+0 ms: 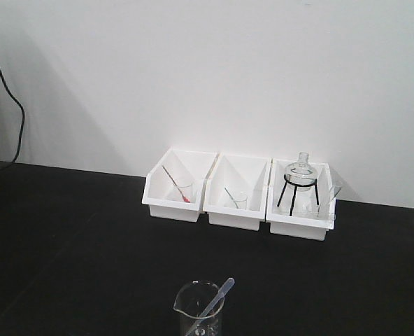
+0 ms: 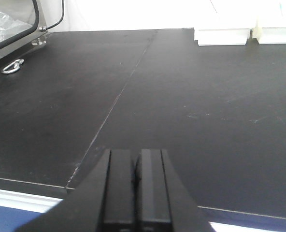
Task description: Grab transparent chemical and place on left bench
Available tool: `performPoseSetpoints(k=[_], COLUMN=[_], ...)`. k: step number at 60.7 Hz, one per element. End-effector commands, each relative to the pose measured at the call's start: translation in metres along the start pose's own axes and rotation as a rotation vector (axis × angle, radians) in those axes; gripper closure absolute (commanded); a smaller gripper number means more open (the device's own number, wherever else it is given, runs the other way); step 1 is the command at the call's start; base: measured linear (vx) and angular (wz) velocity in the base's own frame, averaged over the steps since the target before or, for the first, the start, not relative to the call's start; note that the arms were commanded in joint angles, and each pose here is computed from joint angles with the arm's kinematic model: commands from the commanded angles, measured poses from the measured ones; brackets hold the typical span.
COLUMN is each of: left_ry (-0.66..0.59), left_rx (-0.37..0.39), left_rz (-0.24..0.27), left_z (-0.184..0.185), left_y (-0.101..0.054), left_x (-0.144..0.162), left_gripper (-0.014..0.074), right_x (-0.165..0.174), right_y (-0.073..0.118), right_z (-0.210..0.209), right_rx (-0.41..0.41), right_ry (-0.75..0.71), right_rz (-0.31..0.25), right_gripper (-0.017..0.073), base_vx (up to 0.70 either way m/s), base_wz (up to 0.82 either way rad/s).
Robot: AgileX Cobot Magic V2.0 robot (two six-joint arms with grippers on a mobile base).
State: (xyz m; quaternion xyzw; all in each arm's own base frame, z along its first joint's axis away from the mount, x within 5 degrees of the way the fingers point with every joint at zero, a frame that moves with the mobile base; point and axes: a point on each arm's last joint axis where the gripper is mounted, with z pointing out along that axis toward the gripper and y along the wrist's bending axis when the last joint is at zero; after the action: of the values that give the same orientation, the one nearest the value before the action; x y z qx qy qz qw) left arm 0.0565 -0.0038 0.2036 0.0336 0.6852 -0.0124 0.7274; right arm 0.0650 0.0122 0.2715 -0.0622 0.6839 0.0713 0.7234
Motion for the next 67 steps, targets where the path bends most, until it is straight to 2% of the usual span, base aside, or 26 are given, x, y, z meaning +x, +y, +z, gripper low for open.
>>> performPoseSetpoints(k=[1, 10, 14, 17, 23, 32, 67], left_ry=[-0.081, -0.081, -0.081, -0.081, -0.081, -0.081, -0.081], left_rx=[-0.002, -0.002, -0.002, -0.002, -0.002, -0.002, -0.002], left_rz=[-0.009, -0.009, -0.009, -0.009, -0.009, -0.009, -0.009], left_z=[-0.001, -0.001, -0.001, -0.001, -0.001, -0.001, -0.001], left_y=[0.000, 0.000, 0.000, 0.000, 0.000, 0.000, 0.000], left_x=[-0.003, -0.003, -0.003, -0.003, -0.003, -0.003, -0.003], left_gripper=[0.0597, 0.0597, 0.0597, 0.0597, 0.0597, 0.0597, 0.0597], right_x=[0.007, 0.049, 0.066, 0.071, 0.074, 0.074, 0.074], right_y=[-0.004, -0.005, -0.005, -0.006, -0.008, -0.010, -0.010], right_z=[-0.011, -0.017, -0.014, -0.014, -0.015, -0.015, -0.015], right_rx=[0.072, 0.098, 0.096, 0.100, 0.136, 0.169, 0.169], right_ry=[-0.129, -0.092, -0.054, 0.014, 0.054, 0.050, 0.051], right_rz=[-0.056, -0.163, -0.176, -0.161, -0.157, -0.080, -0.077], right_gripper=[0.0319, 0.0504, 0.0573, 0.0571, 0.0568, 0.0567, 0.0567], base_vx=[0.00, 0.00, 0.00, 0.00, 0.00, 0.00, 0.00], base_wz=[0.00, 0.00, 0.00, 0.00, 0.00, 0.00, 0.00])
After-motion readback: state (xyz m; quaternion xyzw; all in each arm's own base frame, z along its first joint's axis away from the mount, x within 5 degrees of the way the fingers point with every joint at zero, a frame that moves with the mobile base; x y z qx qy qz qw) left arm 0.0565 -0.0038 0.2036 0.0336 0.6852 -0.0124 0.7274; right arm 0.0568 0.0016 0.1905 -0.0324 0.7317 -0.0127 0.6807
